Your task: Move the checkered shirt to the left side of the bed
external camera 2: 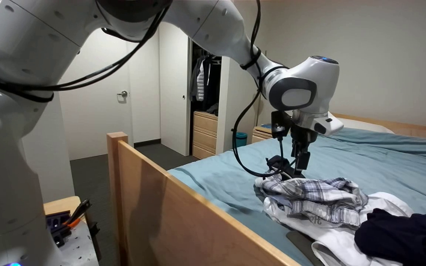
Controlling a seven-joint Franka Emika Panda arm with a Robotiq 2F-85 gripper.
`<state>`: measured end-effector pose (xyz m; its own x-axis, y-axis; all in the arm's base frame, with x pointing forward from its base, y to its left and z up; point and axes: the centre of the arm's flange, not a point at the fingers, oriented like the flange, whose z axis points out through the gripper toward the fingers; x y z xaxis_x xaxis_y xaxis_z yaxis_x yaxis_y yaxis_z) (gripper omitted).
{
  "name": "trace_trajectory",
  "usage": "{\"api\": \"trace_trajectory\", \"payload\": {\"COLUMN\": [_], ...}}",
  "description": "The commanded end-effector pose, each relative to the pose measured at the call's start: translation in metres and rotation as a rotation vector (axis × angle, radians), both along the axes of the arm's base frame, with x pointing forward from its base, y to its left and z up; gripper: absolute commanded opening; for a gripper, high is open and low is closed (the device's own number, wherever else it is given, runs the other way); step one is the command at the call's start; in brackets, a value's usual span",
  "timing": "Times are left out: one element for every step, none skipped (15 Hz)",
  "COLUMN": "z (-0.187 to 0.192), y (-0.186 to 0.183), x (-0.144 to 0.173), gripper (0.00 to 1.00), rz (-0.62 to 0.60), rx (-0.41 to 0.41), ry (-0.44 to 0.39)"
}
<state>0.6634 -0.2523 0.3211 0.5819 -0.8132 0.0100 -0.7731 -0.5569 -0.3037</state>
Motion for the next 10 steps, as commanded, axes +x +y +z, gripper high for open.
{"api": "trace_trajectory", "payload": {"z": [-0.005,-0.009,-0.013,-0.016,-0.019,-0.024,-0.029,-0.037,-0.043,-0.049], "y": [0.011,0.014,0.015,0.017,0.017,0.017,0.016,0.015,0.015,0.015], "x": [0.008,0.01,0.01,0.009,0.008,0.008,0.008,0.01,0.013,0.019], "gripper": [1.0,1.0,1.0,1.0,1.0,1.0,1.0,1.0,1.0,1.0], "rz": [-0.14,-0.156,-0.172,-0.188,-0.192,-0.184,-0.175,-0.16,-0.137,-0.119], "rx": [-0.12,-0.159,-0.197,-0.234,-0.264,-0.275,-0.277,-0.265,-0.241,-0.22], "ry": [0.066,0.106,0.144,0.185,0.234,0.267,0.297,0.307,0.291,0.253]}}
